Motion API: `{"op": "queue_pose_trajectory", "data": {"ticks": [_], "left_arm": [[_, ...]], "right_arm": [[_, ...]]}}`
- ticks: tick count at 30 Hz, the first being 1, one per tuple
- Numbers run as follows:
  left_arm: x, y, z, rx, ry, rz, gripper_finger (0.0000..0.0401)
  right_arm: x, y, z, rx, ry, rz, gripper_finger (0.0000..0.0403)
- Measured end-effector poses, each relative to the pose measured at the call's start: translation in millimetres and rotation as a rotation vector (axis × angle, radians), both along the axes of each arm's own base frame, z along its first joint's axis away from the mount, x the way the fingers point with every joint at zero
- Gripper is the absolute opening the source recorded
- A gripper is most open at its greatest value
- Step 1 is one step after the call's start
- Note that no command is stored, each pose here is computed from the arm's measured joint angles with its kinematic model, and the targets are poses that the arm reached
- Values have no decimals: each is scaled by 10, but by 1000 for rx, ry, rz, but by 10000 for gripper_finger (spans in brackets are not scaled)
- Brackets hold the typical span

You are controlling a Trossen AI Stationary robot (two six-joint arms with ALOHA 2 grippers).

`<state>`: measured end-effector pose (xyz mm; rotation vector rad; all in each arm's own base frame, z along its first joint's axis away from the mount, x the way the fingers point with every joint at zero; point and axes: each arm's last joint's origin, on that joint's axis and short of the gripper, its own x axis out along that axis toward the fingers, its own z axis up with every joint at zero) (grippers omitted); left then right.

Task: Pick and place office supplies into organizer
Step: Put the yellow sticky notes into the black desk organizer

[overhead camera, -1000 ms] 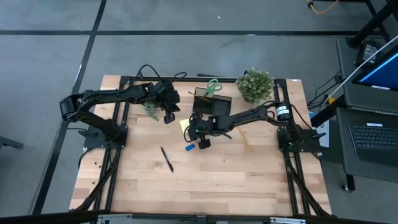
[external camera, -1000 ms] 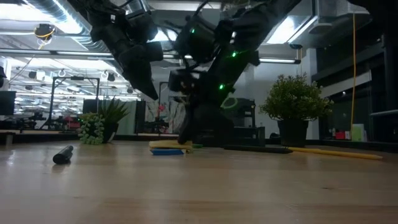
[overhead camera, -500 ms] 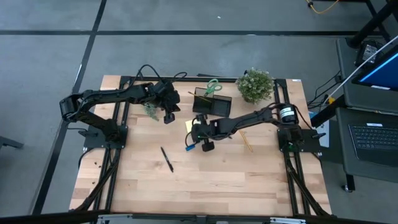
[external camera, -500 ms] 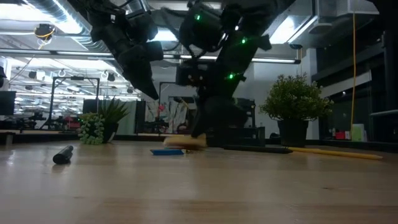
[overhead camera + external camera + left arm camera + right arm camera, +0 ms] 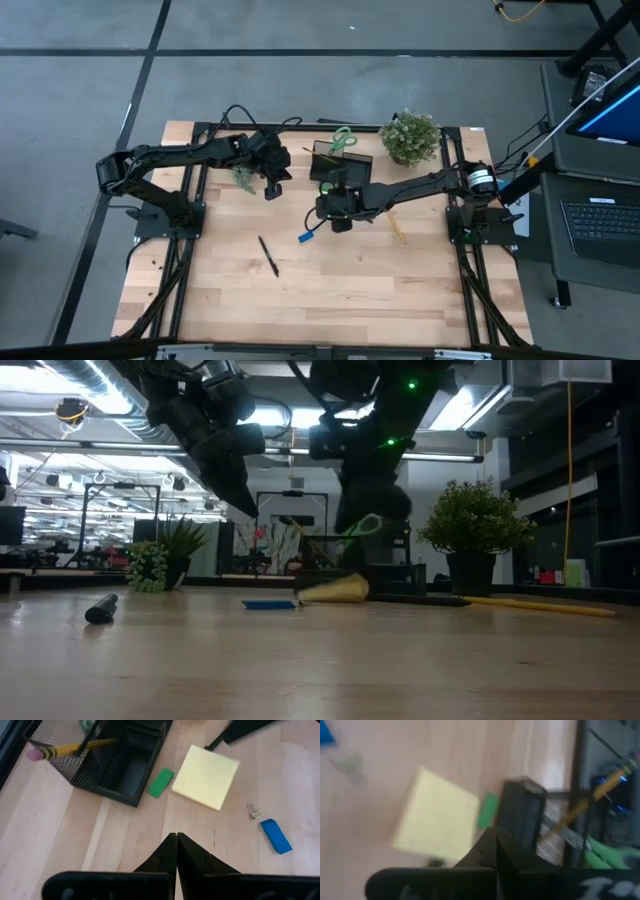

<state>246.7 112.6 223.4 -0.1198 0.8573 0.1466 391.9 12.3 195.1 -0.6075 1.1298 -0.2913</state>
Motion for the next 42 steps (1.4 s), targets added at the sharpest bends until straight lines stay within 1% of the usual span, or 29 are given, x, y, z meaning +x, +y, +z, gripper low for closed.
{"op": "queue_pose_trajectory", "data": {"ticks": [3, 9, 14, 19, 22, 24, 26, 27, 28, 31, 33, 38, 42], "left_arm": [[10, -20, 1, 2, -1, -10, 2], [34, -61, 6, 8, -7, -29, 2], [71, -160, 3, 44, -1, -112, 2], [131, -320, 7, 96, -3, -227, 2], [166, -392, -8, 122, -21, -273, 2], [169, -419, -75, 133, -38, -284, 2], [141, -430, -170, 134, -38, -284, 2], [127, -433, -214, 136, -41, -283, 2], [113, -436, -258, 139, -47, -283, 2], [90, -443, -331, 134, -58, -272, 2], [97, -441, -333, 140, -78, -268, 2], [105, -438, -326, 135, -92, -256, 2], [117, -435, -314, 142, -109, -254, 2]], "right_arm": [[-34, -14, 19, -39, 18, -22, 0], [-61, -18, 42, -39, 23, -38, 0], [-105, 0, 37, -25, 70, -23, 0], [-110, 27, 21, 77, 86, 20, 0], [-113, 35, 28, 86, 87, 28, 0], [-139, 54, 54, 135, 92, 52, 0], [-155, 79, 74, 236, 81, 91, 0], [-164, 89, 66, 270, 85, 97, 0], [-162, 100, 64, 290, 80, 97, 0], [-153, 127, 68, 294, 68, 105, 1], [-147, 125, 70, 296, 61, 103, 6], [-141, 127, 73, 296, 54, 104, 35], [-139, 184, 65, 294, 56, 123, 70]]}}
